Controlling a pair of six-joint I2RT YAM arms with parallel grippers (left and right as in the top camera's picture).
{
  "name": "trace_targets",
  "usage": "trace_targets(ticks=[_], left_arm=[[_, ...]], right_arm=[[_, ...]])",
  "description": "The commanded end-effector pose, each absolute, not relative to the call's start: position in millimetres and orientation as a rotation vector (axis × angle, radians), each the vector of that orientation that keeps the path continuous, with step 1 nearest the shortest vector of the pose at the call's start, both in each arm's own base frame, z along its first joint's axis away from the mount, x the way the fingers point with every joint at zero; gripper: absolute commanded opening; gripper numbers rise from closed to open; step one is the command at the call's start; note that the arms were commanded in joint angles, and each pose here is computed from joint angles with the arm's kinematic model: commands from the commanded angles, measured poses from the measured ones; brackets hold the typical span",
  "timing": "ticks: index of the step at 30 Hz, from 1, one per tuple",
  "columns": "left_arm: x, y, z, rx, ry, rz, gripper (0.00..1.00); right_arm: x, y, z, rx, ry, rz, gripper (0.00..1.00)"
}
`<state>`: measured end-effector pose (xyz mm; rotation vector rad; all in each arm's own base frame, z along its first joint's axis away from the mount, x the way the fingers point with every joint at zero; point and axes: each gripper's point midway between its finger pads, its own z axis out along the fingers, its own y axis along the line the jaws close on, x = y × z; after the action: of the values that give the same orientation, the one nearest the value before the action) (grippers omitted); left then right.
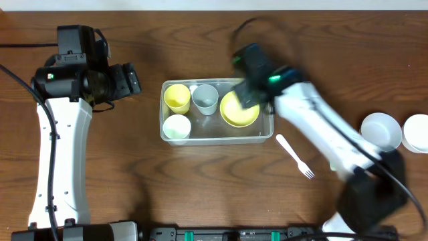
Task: Pack container
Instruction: 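Carry the yellow bowl into the container's right side and release, then move the right gripper to the grey bowl and grasp its rim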
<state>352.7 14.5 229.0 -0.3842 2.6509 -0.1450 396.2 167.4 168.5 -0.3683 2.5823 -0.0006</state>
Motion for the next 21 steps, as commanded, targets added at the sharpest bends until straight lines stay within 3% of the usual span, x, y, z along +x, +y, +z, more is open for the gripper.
trace_targets(ticks=[1,5,9,14,21], left_arm=[[352,17,223,-0.414,2.665,-0.137,0.91],[352,17,223,-0.414,2.665,-0.137,0.91],[352,16,223,-0.414,2.665,-0.137,0.91],[352,16,223,-0.414,2.665,-0.137,0.91],[352,16,223,-0.414,2.665,-0.137,0.91]], right_arm=[[402,87,259,0.147,2.404,0.027,0.81],[372,-12,269,0.523,2.409,-0.039,0.83],[343,-75,239,0.786,2.502,-0.063,0.83],[325,-114,182,0.995,2.606,-0.081,0.83],[317,-120,98,1.087,2.771,-0.105,0.83]])
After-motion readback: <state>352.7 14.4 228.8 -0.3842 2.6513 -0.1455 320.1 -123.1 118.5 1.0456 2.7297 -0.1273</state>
